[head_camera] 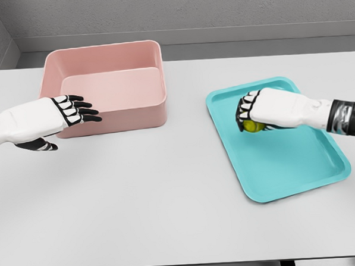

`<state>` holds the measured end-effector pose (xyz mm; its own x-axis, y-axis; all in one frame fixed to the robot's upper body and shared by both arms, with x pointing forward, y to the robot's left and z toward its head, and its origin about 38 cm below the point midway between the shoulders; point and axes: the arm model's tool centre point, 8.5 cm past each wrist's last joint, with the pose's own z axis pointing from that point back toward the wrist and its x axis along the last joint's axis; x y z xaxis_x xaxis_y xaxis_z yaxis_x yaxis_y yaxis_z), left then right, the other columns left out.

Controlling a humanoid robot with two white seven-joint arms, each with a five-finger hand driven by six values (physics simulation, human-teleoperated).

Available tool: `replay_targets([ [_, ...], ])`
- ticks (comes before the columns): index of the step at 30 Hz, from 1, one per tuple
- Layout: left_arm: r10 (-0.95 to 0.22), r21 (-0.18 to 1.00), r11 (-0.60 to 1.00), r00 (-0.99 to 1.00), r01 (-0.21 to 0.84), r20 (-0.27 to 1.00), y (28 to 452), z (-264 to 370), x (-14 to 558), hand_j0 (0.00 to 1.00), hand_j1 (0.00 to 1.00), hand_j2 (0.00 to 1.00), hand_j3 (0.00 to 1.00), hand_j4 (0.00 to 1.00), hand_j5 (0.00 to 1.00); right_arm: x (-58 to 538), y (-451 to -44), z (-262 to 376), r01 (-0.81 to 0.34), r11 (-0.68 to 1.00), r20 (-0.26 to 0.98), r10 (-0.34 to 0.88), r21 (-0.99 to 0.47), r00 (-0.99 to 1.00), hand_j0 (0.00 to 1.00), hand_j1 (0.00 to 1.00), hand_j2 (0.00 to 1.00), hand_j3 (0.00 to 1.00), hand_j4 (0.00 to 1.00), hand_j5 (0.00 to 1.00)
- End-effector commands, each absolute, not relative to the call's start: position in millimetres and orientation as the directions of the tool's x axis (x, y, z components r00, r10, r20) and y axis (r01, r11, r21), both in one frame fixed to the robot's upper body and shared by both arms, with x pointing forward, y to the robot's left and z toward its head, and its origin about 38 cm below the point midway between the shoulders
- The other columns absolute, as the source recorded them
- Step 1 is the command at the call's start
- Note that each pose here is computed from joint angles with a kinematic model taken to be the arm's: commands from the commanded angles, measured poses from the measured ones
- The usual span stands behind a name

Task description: Put the tennis from the blue tray into the pink basket with both arms

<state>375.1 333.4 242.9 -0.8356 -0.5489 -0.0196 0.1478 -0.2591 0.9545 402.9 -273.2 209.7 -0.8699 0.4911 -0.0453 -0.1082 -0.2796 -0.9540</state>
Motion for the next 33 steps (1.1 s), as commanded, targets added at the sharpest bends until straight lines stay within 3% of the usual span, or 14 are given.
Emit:
replay_targets([
  [1, -0.551, 0.955, -0.256, -0.834, 0.147, -0.019, 334, 244, 375, 1.00, 1.00, 1.00, 1.00, 1.00, 1.00, 400, -260, 210, -0.088, -0.280, -0.055, 0.465, -0.956, -0.883, 0.43, 0.43, 0.43, 0.43, 0.43, 0.43],
  [6, -0.550, 0.955, -0.257, -0.835, 0.149, -0.018, 334, 243, 375, 1.00, 1.00, 1.00, 1.00, 1.00, 1.00, 395, -223, 209, -0.044, -0.286, -0.077, 0.395, -0.957, -0.915, 0.41, 0.41, 0.41, 0.41, 0.41, 0.41],
  [13, -0.552, 0.954, -0.258, -0.833, 0.154, -0.015, 335, 242, 374, 1.00, 1.00, 1.00, 1.00, 1.00, 1.00, 389, -201, 211, -0.001, -0.286, -0.102, 0.347, -0.958, -0.932, 0.41, 0.41, 0.41, 0.41, 0.41, 0.41],
  [33, -0.552, 0.953, -0.257, -0.834, 0.160, -0.009, 335, 239, 373, 1.00, 1.00, 1.00, 1.00, 1.00, 1.00, 360, -107, 168, 0.017, -0.312, -0.073, 0.171, -0.950, -0.983, 0.39, 0.39, 0.39, 0.39, 0.39, 0.39],
])
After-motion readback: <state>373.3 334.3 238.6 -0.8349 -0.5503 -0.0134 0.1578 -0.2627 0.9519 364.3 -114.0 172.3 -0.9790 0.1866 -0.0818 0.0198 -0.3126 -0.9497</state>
